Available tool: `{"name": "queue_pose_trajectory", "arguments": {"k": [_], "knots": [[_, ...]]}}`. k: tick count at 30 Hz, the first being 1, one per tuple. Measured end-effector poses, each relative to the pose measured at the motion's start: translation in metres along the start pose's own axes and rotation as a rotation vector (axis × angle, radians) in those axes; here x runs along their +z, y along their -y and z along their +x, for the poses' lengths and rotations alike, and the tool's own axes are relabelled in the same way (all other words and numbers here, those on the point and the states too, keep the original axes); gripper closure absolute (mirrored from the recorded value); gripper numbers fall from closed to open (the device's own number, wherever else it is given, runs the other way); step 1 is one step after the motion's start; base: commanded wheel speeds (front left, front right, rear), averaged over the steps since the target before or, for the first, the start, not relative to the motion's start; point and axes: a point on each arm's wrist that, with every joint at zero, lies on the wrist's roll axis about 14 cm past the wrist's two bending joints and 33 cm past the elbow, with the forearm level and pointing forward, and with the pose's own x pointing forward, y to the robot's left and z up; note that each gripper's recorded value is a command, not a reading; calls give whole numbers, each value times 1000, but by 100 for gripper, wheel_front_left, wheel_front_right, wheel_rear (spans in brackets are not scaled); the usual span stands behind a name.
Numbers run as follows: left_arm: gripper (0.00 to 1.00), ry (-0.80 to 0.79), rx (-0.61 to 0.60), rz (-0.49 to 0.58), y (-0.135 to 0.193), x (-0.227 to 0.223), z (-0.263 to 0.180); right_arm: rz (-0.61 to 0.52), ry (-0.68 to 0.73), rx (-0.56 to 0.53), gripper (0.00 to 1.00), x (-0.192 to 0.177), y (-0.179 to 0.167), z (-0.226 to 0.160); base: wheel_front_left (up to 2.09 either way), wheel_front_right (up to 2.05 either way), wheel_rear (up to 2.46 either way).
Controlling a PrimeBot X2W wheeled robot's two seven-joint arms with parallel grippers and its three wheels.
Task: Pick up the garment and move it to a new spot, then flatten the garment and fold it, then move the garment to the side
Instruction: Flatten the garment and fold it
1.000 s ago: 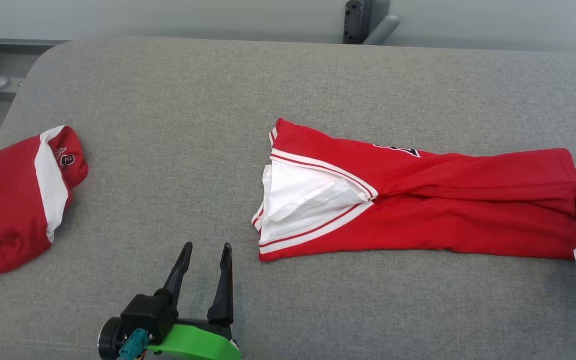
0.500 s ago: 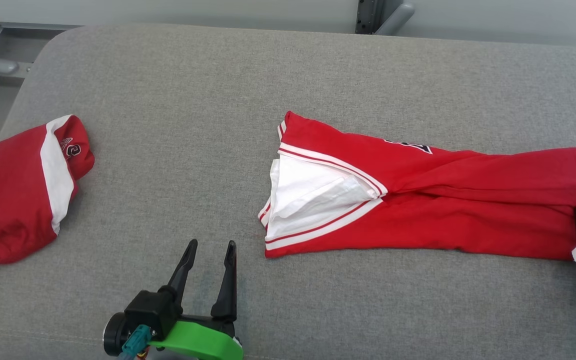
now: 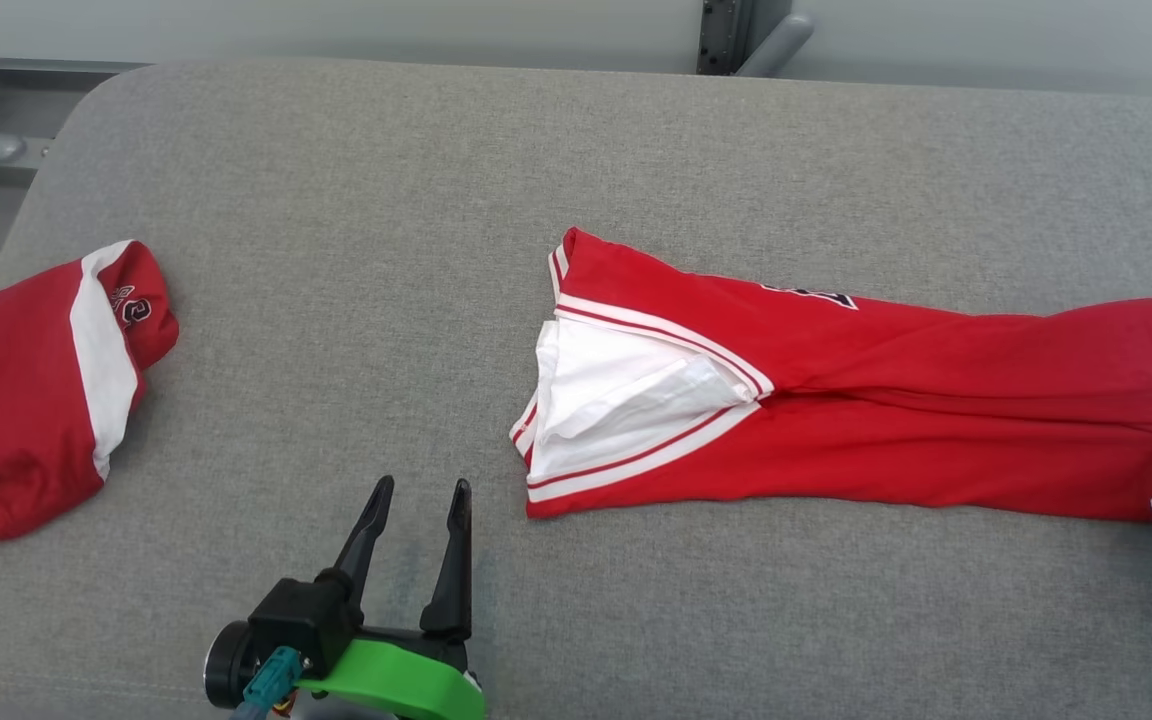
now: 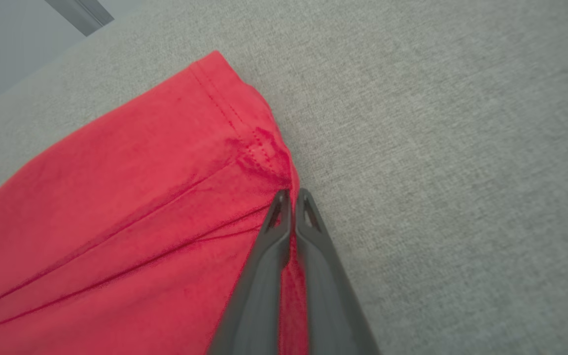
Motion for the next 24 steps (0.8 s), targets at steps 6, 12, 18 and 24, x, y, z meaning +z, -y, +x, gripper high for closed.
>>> {"name": "queue_pose_trajectory", "arguments": {"k": [6, 12, 18, 24], "knots": [[0, -2, -27, 1, 7, -1, 3, -42, 74, -39, 100, 28, 25, -10, 0, 0, 0], [0, 0, -64, 0, 17, -1, 6, -82, 119, -52, 100, 49, 38, -25, 0, 0, 0], [0, -4, -87, 3, 23, -2, 4, -93, 147, 61, 100, 62, 2, -32, 0, 0, 0], [0, -12, -120, 9, 33, -4, -1, -123, 162, 248, 100, 73, -63, -48, 0, 0, 0]]}}
